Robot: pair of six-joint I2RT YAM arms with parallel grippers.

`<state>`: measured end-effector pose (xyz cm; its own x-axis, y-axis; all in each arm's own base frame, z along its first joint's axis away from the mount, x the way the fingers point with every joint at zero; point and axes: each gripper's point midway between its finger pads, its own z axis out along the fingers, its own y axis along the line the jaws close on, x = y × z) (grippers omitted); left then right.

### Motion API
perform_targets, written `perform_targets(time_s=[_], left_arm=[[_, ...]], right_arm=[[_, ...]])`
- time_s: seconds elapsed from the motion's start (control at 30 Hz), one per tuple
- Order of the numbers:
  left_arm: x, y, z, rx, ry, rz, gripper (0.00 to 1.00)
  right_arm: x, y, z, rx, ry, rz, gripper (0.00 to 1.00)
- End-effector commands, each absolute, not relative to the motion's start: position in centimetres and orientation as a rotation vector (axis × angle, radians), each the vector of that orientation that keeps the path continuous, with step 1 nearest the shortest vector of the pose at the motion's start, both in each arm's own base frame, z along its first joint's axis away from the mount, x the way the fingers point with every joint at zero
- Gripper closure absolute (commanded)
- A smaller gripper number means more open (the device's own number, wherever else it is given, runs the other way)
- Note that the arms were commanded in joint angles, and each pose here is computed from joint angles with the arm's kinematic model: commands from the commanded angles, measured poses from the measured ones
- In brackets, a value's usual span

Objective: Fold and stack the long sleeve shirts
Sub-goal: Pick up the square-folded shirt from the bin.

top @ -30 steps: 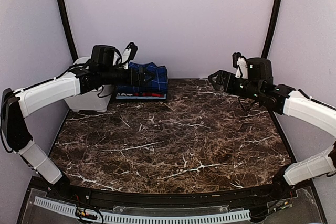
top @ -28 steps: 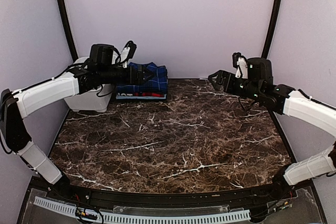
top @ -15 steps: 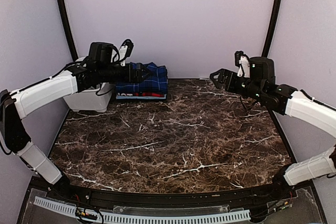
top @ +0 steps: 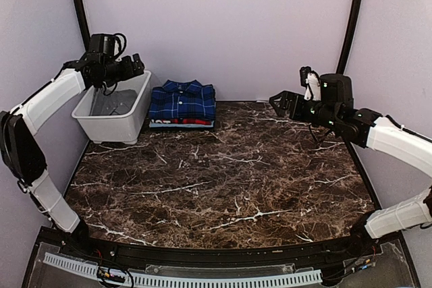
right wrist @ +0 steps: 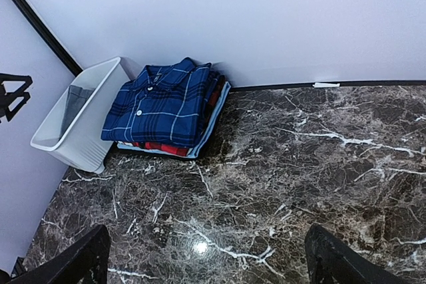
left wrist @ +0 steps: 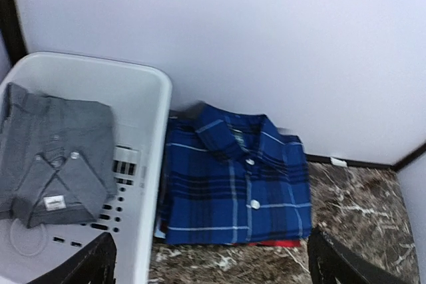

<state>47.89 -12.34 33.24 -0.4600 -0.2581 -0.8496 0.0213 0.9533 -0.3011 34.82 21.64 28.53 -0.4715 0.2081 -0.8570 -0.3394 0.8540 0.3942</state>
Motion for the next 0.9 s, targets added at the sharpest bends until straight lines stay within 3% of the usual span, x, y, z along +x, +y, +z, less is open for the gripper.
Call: perform_targets(time_s=[0.0, 0.47, 0.87], left_arm=[[49.9, -5.7, 31.4, -0.401, 2.071, -0.106, 0.01], [56.1, 8.8, 23.9, -0.641, 2.139, 0.304, 0.01], [59.9, 13.6, 22.0, -0.669, 2.065, 0.374, 0.10]], right_arm=[[35.0, 22.0, 29.8, -0.128, 1.931, 0.663, 0.01], [34.7, 22.0, 29.4, -0.148, 1.933, 0.656, 0.02], [35.5, 22.8, 28.2, -0.177, 1.938, 0.660, 0.01]])
